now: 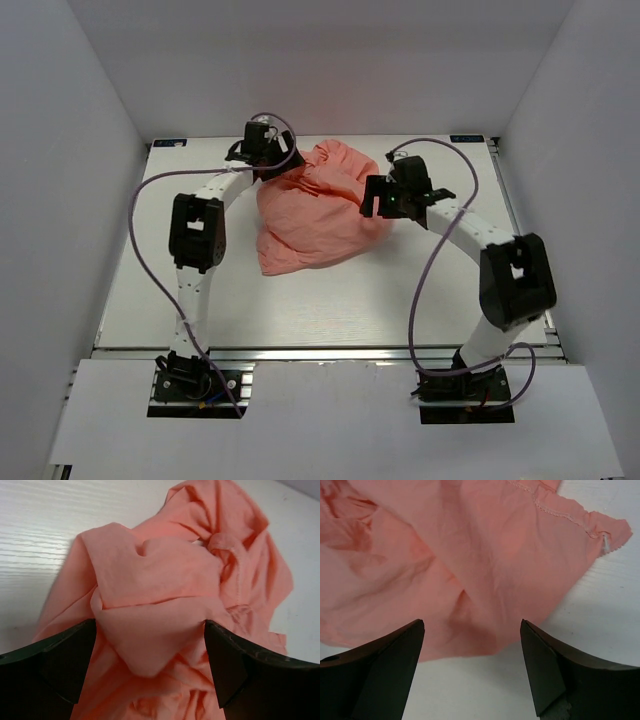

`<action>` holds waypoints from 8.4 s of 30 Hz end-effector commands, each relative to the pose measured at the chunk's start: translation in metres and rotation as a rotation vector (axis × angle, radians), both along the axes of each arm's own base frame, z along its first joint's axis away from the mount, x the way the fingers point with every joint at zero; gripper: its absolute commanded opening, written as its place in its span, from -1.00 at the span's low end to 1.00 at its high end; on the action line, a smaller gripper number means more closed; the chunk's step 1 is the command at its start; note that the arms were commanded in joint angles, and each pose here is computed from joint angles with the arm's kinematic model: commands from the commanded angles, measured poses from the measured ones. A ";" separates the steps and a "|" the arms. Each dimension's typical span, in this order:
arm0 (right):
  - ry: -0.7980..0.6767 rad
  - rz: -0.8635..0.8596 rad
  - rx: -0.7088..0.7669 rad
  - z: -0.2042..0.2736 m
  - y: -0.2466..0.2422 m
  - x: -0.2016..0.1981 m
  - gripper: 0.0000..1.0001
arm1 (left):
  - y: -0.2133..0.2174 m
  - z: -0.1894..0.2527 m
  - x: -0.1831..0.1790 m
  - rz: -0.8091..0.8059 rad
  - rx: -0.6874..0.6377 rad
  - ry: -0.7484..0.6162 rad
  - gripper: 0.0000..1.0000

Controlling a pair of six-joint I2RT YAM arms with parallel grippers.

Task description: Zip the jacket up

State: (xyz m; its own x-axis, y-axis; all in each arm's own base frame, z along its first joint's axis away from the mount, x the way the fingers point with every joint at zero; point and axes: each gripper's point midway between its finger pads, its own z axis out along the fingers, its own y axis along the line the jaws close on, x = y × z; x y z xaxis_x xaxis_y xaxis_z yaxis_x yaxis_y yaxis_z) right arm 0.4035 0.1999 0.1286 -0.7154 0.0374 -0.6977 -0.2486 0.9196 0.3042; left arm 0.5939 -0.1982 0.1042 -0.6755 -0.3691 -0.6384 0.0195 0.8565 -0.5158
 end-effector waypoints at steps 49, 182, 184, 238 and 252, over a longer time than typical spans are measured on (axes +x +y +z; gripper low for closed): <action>-0.034 0.006 -0.166 0.029 0.081 0.003 0.78 | 0.070 0.003 -0.133 0.213 0.248 0.171 0.96; -1.453 -0.132 0.184 0.536 -0.133 -0.240 -1.00 | 0.029 0.573 -0.379 -0.145 -0.149 -1.205 -1.00; -1.539 -0.077 0.243 0.560 -0.139 -0.273 -1.00 | 0.046 0.601 -0.409 -0.144 -0.218 -1.297 -1.00; 0.012 0.239 -0.071 0.051 0.003 -0.223 0.79 | 0.138 0.080 -0.266 0.415 0.102 0.102 0.96; 0.284 0.150 -0.539 -0.068 -0.043 -0.317 0.64 | 0.179 0.038 -0.360 0.552 0.224 0.260 0.96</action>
